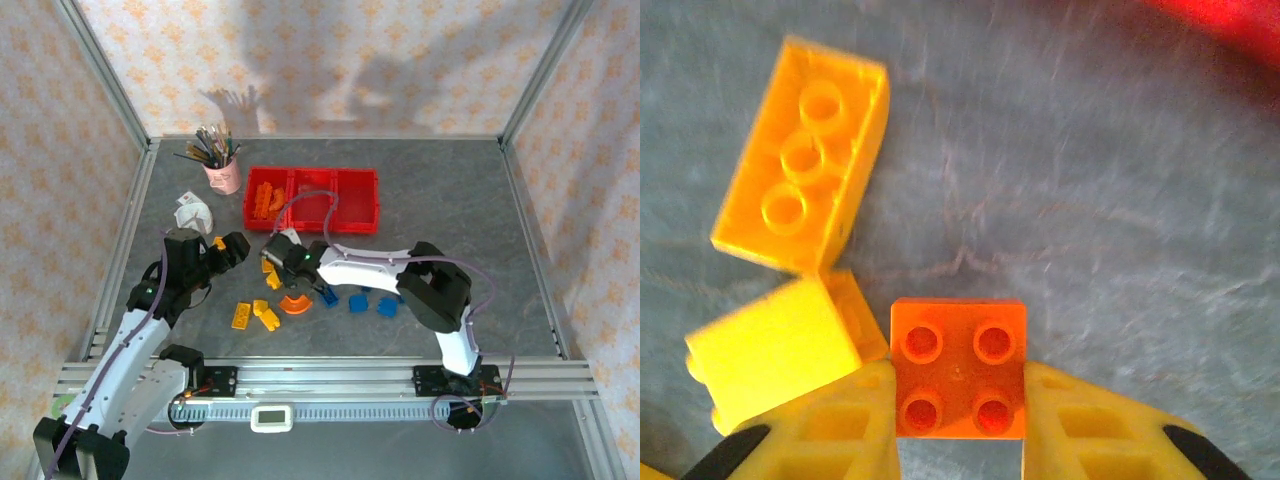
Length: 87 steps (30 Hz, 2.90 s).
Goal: Sort the legos into containers by color
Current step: Pick up the lego from the center of the table, then place the lego in the container, then pick up the lego from the bottom-center of the table.
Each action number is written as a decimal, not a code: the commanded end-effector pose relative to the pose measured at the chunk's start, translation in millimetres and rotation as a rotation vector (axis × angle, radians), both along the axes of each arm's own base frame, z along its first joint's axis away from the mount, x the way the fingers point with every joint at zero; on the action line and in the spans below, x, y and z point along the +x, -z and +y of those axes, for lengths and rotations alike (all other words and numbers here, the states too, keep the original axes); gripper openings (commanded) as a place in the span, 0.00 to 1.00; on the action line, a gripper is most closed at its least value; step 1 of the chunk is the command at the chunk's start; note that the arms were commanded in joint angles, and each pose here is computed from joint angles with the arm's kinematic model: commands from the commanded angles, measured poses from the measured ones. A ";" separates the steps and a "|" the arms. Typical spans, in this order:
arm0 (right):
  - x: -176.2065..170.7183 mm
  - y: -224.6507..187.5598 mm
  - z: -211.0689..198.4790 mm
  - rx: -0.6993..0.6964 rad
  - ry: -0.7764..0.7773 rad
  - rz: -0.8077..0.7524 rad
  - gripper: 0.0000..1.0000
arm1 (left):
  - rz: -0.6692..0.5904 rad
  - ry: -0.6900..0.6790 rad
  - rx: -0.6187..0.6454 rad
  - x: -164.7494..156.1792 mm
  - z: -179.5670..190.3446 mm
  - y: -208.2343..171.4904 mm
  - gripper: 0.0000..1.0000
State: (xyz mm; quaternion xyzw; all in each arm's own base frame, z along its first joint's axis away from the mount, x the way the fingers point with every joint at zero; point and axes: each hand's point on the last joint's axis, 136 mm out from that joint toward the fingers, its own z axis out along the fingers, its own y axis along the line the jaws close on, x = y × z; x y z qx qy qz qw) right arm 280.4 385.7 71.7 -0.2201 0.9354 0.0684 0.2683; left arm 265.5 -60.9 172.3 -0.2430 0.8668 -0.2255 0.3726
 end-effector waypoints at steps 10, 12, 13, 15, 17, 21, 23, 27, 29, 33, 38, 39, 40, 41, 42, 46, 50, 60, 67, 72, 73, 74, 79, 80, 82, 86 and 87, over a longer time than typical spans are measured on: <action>114.6 -79.0 39.6 0.147 0.079 -0.228 0.28 | -0.140 -0.092 0.019 44.0 11.1 -55.1 0.99; 133.0 -80.5 44.2 0.161 0.094 -0.246 0.28 | -0.138 -0.112 0.028 49.4 15.4 -56.0 0.99; 141.6 -79.8 46.8 0.165 0.099 -0.254 0.28 | -0.136 -0.119 0.030 51.7 17.2 -55.4 0.99; 156.5 -77.3 50.2 0.165 0.106 -0.270 0.29 | -0.135 -0.127 0.030 55.7 19.3 -55.0 0.99; 167.9 -73.3 55.5 0.157 0.103 -0.280 0.33 | -0.136 -0.135 0.027 58.3 20.8 -54.9 0.99; 181.3 -73.2 59.6 0.148 0.105 -0.282 0.44 | -0.141 -0.147 0.023 60.1 22.9 -55.0 0.99; 177.5 -83.8 61.6 0.165 0.089 -0.283 0.50 | -0.144 -0.143 0.018 60.1 21.8 -55.8 0.99; 160.5 -112.5 56.1 0.190 0.056 -0.295 0.57 | -0.141 -0.134 0.021 57.3 21.1 -55.4 0.99; 145.1 -121.9 51.0 0.192 0.033 -0.286 0.58 | -0.139 -0.125 0.021 55.3 20.2 -55.7 0.99; 99.1 -118.1 32.7 0.176 -0.042 -0.231 0.60 | -0.113 -0.090 0.020 46.5 15.6 -50.7 0.99; 31.3 -90.8 5.5 0.104 -0.163 -0.145 0.63 | -0.073 -0.055 0.007 29.3 10.9 -40.2 0.99; 17.7 -83.9 0.6 0.086 -0.192 -0.123 0.63 | -0.067 -0.044 0.001 25.7 8.8 -39.0 0.99; 6.6 -76.5 -4.0 0.068 -0.215 -0.103 0.63 | -0.060 -0.039 -0.003 22.1 7.6 -36.9 0.99; -5.2 -68.9 -7.8 0.052 -0.243 -0.078 0.64 | -0.052 -0.037 -0.007 18.0 6.6 -34.0 0.99; -19.0 -61.1 -9.5 0.043 -0.289 -0.046 0.65 | -0.046 -0.031 -0.012 14.2 5.0 -31.5 0.99; -60.7 -39.6 -10.6 0.000 -0.464 0.016 0.68 | -0.021 -0.026 -0.028 2.0 1.1 -21.8 0.99; -87.3 -16.2 -7.6 -0.089 -0.623 0.032 0.72 | -0.005 -0.020 -0.038 -7.5 -2.2 -14.7 0.99; -101.9 14.4 0.0 -0.192 -0.840 0.051 0.76 | 0.005 -0.027 -0.027 -17.5 1.6 -6.1 0.99; -95.2 34.0 -1.0 -0.251 -0.866 0.037 0.76 | 0.004 -0.043 -0.001 -18.7 6.8 -6.7 0.99; -96.8 43.4 4.4 -0.253 -0.900 0.050 0.73 | -0.004 -0.066 0.008 -19.5 11.3 -8.7 0.99; -97.0 46.4 4.6 -0.255 -0.907 0.058 0.71 | -0.002 -0.071 0.011 -20.1 12.4 -8.2 0.99; -96.3 49.6 4.7 -0.258 -0.909 0.064 0.69 | 0.000 -0.074 0.014 -20.2 13.1 -7.8 0.99; -96.1 58.0 0.3 -0.263 -0.919 0.100 0.58 | 0.000 -0.077 0.016 -20.4 13.7 -8.8 0.99; -96.3 56.4 0.9 -0.257 -0.919 0.101 0.55 | -0.001 -0.079 0.017 -20.2 14.1 -9.1 0.99; -95.1 54.6 0.7 -0.254 -0.917 0.098 0.49 | -0.004 -0.078 0.016 -19.7 13.9 -10.0 0.99; -91.0 48.9 2.3 -0.230 -0.903 0.095 0.36 | -0.007 -0.080 0.012 -18.3 13.5 -10.0 0.99; -90.7 48.2 2.1 -0.226 -0.901 0.098 0.33 | -0.008 -0.079 0.010 -18.2 13.0 -10.1 0.99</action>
